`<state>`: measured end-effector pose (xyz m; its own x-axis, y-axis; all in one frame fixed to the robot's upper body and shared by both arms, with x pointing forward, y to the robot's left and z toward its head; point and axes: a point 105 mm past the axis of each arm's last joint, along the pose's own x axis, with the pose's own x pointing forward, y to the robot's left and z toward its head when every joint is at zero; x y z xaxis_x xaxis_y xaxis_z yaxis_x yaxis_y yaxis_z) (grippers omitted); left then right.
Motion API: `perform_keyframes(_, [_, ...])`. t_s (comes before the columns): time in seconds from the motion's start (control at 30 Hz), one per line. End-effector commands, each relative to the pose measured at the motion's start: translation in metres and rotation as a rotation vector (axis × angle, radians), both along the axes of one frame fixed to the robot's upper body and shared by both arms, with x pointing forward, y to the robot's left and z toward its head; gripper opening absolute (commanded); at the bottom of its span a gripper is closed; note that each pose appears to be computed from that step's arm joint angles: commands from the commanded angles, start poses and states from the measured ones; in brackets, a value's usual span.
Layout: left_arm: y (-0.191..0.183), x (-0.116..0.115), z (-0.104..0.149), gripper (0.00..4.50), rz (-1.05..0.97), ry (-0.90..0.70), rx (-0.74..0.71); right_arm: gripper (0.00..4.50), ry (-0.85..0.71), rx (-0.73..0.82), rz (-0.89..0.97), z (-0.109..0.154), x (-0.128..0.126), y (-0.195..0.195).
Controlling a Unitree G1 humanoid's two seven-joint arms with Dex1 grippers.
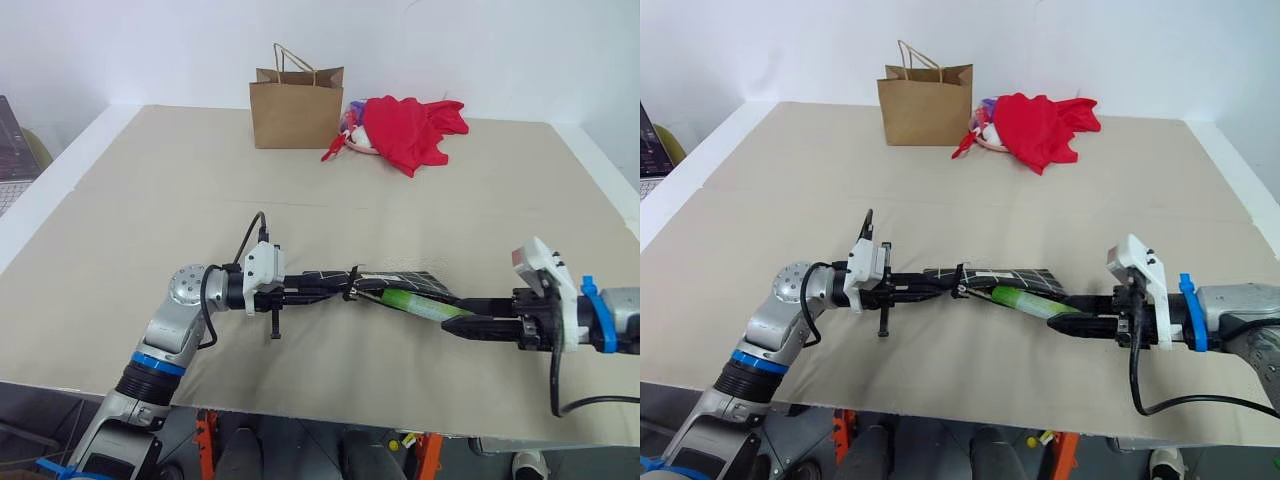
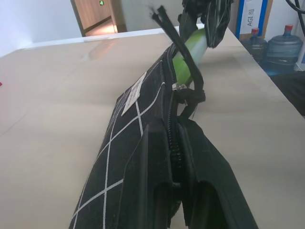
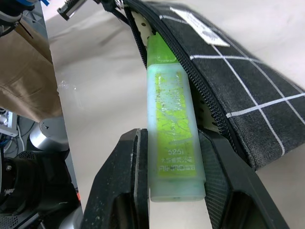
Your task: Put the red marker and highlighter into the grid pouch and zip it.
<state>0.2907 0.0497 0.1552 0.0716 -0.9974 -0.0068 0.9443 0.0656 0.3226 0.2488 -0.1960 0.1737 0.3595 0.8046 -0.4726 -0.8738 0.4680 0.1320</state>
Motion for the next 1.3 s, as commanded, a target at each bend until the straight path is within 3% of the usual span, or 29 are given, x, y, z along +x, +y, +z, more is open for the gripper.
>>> perform_keyframes(0.03, [-0.002,-0.003,0.011,0.0,-0.008,-0.048,-0.02,1.06,0.042,0.04,0.013,0.002,0.008,0.022])
perform_keyframes(0.1, [-0.002,-0.003,0.011,0.0,-0.008,-0.048,-0.021,2.1,0.058,0.04,0.05,0.003,0.008,0.032])
perform_keyframes(0.3, [0.0,-0.003,0.011,0.0,0.006,-0.044,-0.025,4.46,-0.108,0.039,0.13,0.017,0.012,0.048])
perform_keyframes(0.47, [0.003,-0.002,0.011,0.0,0.018,-0.045,-0.021,4.46,-0.277,0.053,0.445,0.022,-0.03,0.061])
perform_keyframes(0.57, [0.004,-0.002,0.012,0.0,0.02,-0.046,-0.016,4.46,-0.423,0.146,0.44,0.038,-0.026,0.071])
perform_keyframes(0.67, [0.004,-0.002,0.012,0.0,0.018,-0.047,-0.012,4.46,-0.521,0.179,0.326,0.05,-0.002,0.077])
perform_keyframes(0.83, [0.004,-0.003,0.012,0.0,0.013,-0.047,-0.011,4.46,-0.528,0.167,0.23,0.045,0.027,0.078])
perform_keyframes(1.23, [0.003,-0.004,0.012,0.0,0.018,-0.05,-0.015,4.46,-0.469,0.219,0.369,0.029,0.02,0.116])
perform_keyframes(1.27, [0.003,-0.004,0.012,0.0,0.018,-0.05,-0.015,3.97,-0.473,0.219,0.364,0.028,0.021,0.116])
perform_keyframes(1.3, [0.003,-0.004,0.012,0.0,0.018,-0.049,-0.016,3.94,-0.474,0.217,0.358,0.027,0.023,0.116])
